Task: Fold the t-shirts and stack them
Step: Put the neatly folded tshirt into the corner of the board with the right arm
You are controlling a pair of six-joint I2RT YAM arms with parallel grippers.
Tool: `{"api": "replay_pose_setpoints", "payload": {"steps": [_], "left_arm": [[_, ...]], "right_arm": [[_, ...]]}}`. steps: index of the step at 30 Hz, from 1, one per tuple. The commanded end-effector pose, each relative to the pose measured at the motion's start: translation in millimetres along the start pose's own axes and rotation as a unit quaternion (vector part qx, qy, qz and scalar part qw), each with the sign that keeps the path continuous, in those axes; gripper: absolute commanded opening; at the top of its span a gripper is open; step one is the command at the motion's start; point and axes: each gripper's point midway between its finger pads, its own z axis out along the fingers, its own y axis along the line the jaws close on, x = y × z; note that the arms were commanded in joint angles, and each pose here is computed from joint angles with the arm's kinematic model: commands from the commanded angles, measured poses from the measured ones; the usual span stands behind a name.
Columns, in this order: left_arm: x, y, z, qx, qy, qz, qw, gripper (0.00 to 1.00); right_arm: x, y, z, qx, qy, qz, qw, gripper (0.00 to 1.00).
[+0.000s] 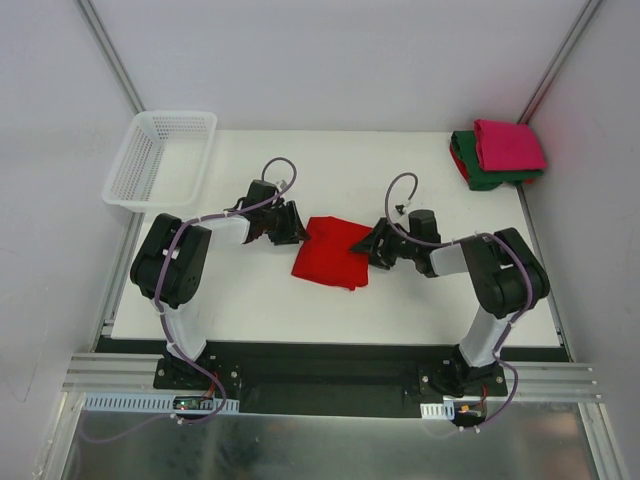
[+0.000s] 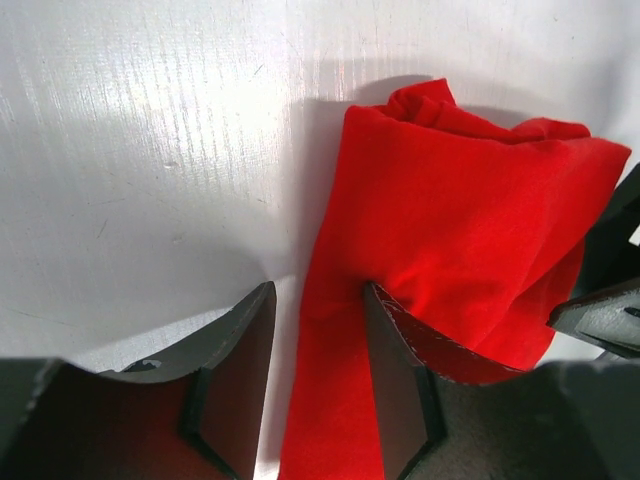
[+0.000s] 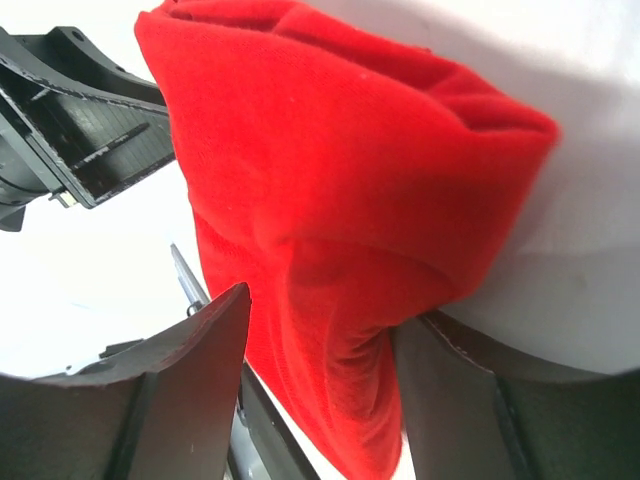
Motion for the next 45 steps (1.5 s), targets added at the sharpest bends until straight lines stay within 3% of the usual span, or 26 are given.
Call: {"api": "replay_pose_setpoints", "payload": {"steps": [1, 21, 31, 45], "left_arm": [[2, -14, -5, 0.017, 0.001, 0.015, 1.0, 0.4], [9, -10, -4, 0.016, 0.009, 0.015, 1.0, 0.4], [12, -12, -7, 0.02, 0.011, 0.019, 1.0, 0.38], [21, -15, -10, 0.02, 0.019, 0.025, 0.999, 0.35]], "right_arm": [[25, -55, -15, 0.118, -0.015, 0.038, 0.992, 0.61], [59, -85, -50, 0.16, -0.044, 0.067, 0.984, 0.61], [84, -80, -16, 0.115, -0.026, 0.116, 0.986, 0.61], [108, -58, 31, 0.101, 0.01, 0.101, 0.99, 0.62]]}}
